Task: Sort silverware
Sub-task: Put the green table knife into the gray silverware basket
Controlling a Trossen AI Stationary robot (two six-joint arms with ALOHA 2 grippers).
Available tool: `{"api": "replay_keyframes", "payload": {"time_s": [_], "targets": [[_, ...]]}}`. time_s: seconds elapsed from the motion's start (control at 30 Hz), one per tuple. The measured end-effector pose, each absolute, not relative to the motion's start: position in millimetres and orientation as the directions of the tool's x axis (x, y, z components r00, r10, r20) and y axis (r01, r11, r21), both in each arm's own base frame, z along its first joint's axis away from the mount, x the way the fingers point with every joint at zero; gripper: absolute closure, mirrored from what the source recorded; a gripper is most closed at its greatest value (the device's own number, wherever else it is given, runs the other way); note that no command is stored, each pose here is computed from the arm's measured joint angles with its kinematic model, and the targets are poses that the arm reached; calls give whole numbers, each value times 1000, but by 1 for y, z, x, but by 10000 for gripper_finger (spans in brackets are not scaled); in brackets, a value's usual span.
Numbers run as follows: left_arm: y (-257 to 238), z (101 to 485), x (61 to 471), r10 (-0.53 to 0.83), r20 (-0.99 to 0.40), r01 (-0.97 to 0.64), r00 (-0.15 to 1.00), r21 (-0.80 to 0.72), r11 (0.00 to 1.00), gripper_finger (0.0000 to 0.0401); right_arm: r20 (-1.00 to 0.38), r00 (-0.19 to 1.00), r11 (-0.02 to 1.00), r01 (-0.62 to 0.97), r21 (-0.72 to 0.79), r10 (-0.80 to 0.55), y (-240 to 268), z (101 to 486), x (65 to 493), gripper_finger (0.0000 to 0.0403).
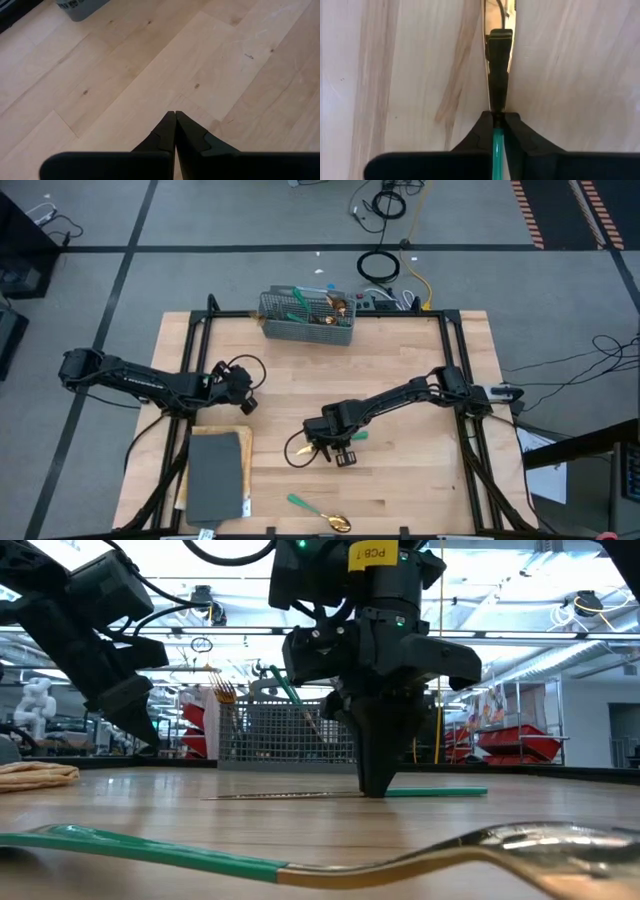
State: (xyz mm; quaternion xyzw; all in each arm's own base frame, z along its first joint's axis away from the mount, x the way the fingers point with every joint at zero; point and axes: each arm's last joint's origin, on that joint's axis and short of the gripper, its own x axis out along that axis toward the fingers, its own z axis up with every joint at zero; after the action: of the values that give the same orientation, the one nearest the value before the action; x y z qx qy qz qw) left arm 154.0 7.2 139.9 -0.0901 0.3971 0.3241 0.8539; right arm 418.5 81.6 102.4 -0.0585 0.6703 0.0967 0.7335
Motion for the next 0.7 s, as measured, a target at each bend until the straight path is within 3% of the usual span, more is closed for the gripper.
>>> {"api": "replay_keyframes", "payload": {"time_s": [0.27, 0.53, 0.7], "targets": [[7, 140, 154, 482, -737, -625, 474, 105, 774, 390, -987, 153, 978, -209, 14, 47, 80, 127, 419, 401], [7, 140, 154, 482, -737, -624, 473, 105, 774, 390, -955, 283, 977, -165, -137, -86, 70, 166, 418, 403], [7, 140, 154, 482, -738, -624, 473, 105, 774, 390, -943, 295, 968, -150, -203, -152, 65, 173, 416, 402]]}}
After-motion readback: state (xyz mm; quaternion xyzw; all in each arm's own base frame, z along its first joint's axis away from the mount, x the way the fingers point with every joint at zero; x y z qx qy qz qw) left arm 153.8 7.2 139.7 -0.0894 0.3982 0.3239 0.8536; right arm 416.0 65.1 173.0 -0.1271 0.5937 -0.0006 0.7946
